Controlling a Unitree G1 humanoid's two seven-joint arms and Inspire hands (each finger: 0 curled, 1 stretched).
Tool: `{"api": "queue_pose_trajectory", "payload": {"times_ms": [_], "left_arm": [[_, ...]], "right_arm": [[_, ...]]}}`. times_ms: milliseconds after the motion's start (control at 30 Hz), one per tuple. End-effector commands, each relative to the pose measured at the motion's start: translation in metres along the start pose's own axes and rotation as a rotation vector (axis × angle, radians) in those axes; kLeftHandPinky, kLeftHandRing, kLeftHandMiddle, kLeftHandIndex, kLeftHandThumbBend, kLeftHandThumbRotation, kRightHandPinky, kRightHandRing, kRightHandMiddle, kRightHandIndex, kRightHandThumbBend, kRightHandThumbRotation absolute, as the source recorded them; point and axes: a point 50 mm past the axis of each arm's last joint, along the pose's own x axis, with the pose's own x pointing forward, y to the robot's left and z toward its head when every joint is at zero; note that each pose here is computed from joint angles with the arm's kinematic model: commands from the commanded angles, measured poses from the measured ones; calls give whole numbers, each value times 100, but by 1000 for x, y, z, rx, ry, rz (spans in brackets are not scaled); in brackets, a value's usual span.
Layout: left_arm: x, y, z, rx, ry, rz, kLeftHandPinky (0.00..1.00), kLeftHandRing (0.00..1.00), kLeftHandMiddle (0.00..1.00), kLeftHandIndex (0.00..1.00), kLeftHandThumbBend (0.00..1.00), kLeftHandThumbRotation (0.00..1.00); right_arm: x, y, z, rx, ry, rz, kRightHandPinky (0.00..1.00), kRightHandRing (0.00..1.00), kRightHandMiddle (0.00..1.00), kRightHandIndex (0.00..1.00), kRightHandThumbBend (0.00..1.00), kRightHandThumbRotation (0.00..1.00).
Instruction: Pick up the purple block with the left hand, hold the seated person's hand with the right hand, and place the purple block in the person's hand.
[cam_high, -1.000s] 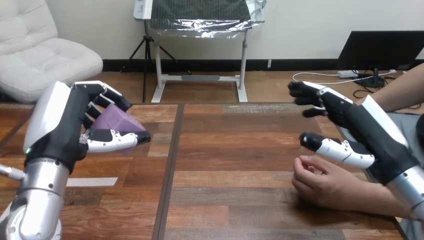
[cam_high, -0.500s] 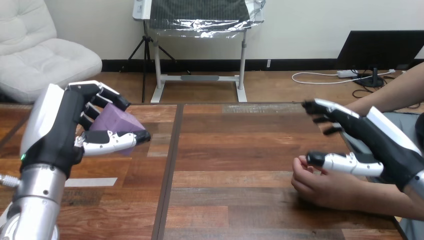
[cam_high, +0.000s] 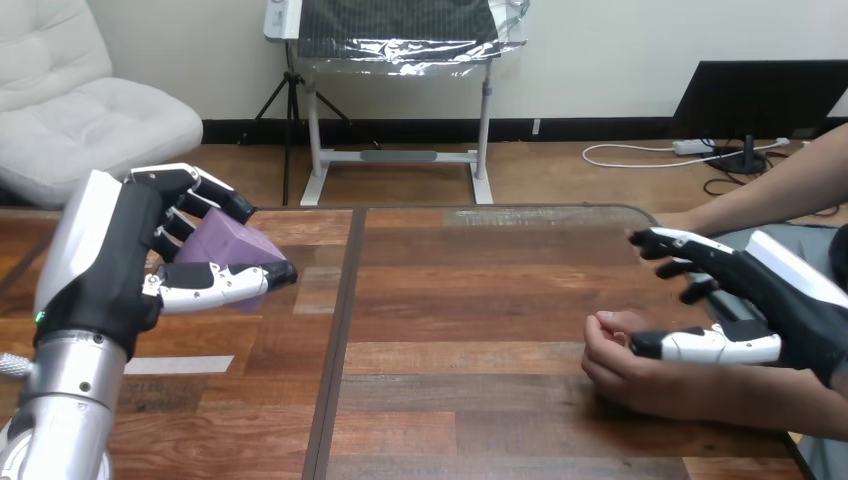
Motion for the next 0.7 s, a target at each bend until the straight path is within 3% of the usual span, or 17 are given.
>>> {"api": "queue_pose_trajectory", "payload": {"times_ms": [0, 667], "left_arm": [[4, 12, 17, -6, -83, 54, 28, 33, 39, 43, 63, 0], [5, 10, 15, -19, -79, 48, 29, 34, 40, 43, 63, 0]], "right_arm": [[10, -28, 10, -69, -18, -46, 70, 83, 88, 89, 97, 51], [4, -40, -7, -124, 154, -3, 69, 85, 90, 91, 99, 45]]}}
